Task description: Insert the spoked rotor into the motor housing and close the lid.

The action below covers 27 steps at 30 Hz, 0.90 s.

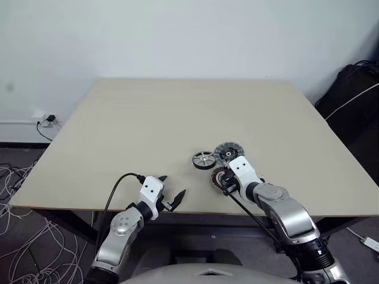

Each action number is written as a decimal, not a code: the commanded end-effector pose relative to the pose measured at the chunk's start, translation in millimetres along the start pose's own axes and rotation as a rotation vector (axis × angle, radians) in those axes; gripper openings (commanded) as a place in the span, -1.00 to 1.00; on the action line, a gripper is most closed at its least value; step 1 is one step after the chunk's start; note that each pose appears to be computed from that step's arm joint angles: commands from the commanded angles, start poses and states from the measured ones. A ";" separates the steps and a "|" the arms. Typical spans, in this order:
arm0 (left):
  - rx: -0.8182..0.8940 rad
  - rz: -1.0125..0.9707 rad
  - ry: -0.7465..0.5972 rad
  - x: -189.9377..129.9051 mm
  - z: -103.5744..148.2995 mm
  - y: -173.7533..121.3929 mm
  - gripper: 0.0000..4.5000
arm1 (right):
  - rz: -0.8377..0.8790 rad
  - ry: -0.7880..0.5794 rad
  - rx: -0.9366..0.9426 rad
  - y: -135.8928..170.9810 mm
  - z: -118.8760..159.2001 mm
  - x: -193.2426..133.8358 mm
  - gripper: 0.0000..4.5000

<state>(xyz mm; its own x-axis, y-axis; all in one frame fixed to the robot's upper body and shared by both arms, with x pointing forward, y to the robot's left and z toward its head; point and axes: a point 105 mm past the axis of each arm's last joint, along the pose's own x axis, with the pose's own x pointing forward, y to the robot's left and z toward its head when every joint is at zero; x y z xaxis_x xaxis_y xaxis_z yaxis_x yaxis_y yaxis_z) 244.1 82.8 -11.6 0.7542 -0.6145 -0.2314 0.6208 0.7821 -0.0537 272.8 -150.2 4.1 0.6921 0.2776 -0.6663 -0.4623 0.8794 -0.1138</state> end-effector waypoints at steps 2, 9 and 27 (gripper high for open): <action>-0.022 0.075 -0.091 12.1 31.6 10.4 1.00 | -0.009 -0.169 0.024 -1.5 32.7 -13.8 -0.98; -0.174 0.017 -0.126 31.0 51.1 3.1 1.00 | 0.007 -0.244 0.048 6.7 38.9 -26.0 -0.98; -0.846 -0.006 -0.076 73.7 53.0 -0.5 1.00 | -0.004 -0.271 0.138 18.2 25.9 -40.8 -0.98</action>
<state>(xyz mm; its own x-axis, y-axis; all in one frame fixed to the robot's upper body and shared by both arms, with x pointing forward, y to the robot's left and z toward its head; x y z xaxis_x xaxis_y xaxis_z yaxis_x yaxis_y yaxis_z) 302.6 60.7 -1.2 0.7837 -0.5604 -0.2680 0.2457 0.6759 -0.6949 245.4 -134.8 31.7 0.7870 0.3511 -0.5073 -0.3991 0.9168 0.0153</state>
